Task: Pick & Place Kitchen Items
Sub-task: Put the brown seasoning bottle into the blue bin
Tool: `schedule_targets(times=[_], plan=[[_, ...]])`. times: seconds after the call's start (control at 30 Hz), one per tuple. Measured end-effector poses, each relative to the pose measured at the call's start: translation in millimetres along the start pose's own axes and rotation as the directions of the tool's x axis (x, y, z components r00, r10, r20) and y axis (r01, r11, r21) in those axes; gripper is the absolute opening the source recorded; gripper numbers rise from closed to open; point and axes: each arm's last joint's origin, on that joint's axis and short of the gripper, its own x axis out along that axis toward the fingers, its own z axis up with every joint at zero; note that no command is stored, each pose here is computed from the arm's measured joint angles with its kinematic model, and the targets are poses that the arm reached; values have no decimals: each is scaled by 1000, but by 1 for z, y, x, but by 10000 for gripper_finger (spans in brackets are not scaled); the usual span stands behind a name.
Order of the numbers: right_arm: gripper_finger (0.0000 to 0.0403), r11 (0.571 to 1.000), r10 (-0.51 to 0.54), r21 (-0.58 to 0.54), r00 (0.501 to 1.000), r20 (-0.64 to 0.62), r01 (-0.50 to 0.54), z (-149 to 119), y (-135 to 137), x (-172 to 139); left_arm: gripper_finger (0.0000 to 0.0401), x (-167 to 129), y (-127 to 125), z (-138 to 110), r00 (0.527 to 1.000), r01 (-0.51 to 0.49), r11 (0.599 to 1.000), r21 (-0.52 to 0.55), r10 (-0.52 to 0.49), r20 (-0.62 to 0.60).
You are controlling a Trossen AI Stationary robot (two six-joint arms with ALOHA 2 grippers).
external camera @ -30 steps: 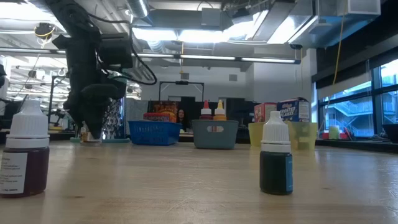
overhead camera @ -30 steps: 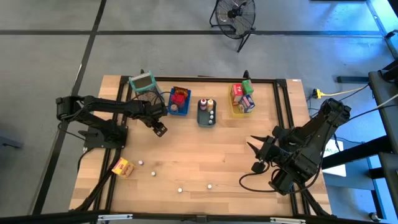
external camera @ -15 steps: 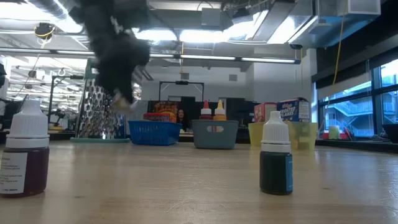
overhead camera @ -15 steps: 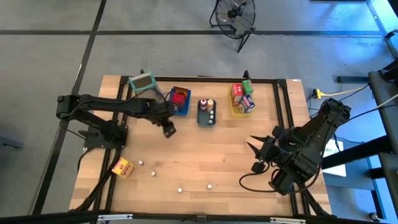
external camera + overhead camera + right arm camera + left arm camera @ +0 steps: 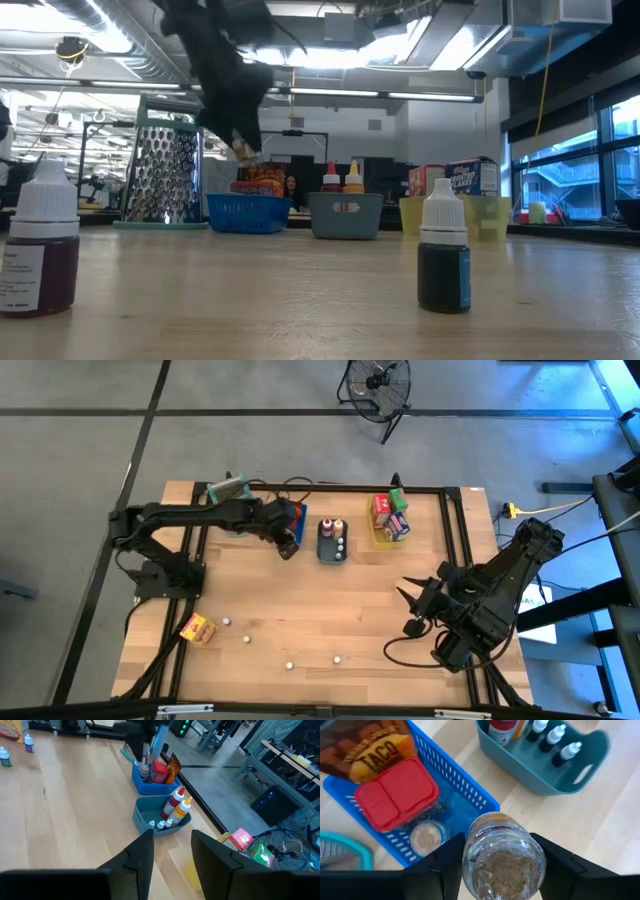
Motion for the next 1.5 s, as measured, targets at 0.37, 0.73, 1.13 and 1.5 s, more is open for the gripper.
schedule_targets(times=[0.37,0.73,1.13,1.5], plan=[[133,999,-24,-24,999,-23,24,0,2,7,191,41,-6,26,996,6,999,48,-2,-89],[133,998,-34,-54,999,-32,32,-3,10,10,191,41,0,25,983,-173,963,-207,155,-98],[133,998,-28,-55,998,-48,26,-3,10,10,192,48,-2,24,985,-162,927,-337,132,-112],[133,998,-28,-66,998,-48,24,-11,13,13,192,59,5,27,983,-179,907,-380,146,-114]])
